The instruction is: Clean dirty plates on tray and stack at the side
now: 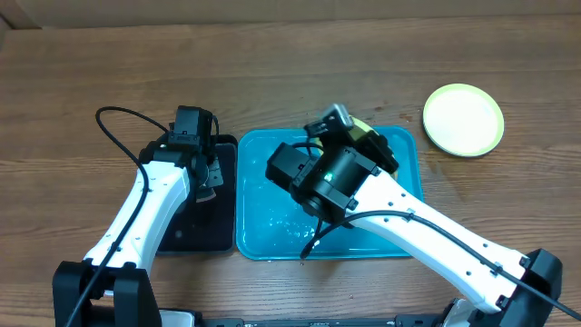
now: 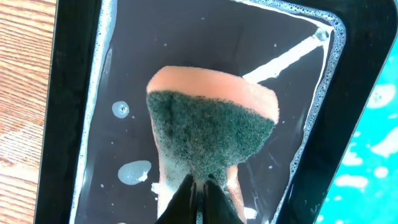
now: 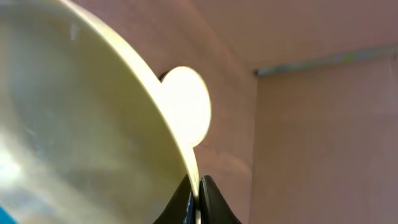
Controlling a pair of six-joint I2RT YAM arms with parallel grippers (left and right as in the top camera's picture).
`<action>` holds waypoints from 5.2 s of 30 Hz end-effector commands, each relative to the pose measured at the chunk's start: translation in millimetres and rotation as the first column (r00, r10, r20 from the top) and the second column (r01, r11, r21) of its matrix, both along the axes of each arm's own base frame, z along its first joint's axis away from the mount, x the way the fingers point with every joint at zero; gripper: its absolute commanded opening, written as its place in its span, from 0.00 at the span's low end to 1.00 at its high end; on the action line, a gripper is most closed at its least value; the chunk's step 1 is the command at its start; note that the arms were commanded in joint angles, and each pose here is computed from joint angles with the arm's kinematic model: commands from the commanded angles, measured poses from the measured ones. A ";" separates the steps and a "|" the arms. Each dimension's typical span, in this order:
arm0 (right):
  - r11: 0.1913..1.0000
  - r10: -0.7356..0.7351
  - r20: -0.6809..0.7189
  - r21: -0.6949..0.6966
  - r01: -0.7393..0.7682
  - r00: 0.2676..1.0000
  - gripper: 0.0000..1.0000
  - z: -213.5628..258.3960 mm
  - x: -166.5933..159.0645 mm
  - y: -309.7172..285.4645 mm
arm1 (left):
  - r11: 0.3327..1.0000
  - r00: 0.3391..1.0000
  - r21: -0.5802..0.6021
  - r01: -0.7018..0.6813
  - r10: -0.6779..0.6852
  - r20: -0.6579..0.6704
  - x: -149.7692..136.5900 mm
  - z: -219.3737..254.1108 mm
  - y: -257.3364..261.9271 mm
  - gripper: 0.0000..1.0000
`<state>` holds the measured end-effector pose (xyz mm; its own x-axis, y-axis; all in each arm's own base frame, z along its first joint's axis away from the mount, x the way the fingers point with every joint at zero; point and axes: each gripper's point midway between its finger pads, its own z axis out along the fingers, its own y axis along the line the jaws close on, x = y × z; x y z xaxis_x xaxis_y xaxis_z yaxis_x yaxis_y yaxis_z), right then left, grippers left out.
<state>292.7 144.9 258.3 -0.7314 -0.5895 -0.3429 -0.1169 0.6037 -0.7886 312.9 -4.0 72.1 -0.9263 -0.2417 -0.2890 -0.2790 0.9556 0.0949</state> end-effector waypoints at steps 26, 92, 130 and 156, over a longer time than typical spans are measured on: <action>0.574 -0.478 -0.296 0.607 0.550 0.827 0.04 -70.0 10.5 -5.0 | 1.000 1.000 0.008 -0.030 0.030 0.003 -0.8 0.4 4.2 0.04; 0.332 -0.245 -0.408 0.817 0.471 0.880 1.00 -8.5 93.6 -104.1 | 1.000 0.983 -0.009 -0.002 0.004 0.183 14.5 109.5 3.0 1.00; 0.491 -0.143 -0.102 0.856 0.160 0.984 1.00 74.1 65.3 -76.5 | 0.999 0.907 0.003 0.053 -0.050 0.417 -127.7 239.2 19.1 0.99; 0.488 -0.129 -0.150 0.851 0.194 0.980 1.00 66.7 56.8 -74.6 | 0.999 0.907 0.004 0.053 -0.050 0.417 -127.7 239.2 19.1 1.00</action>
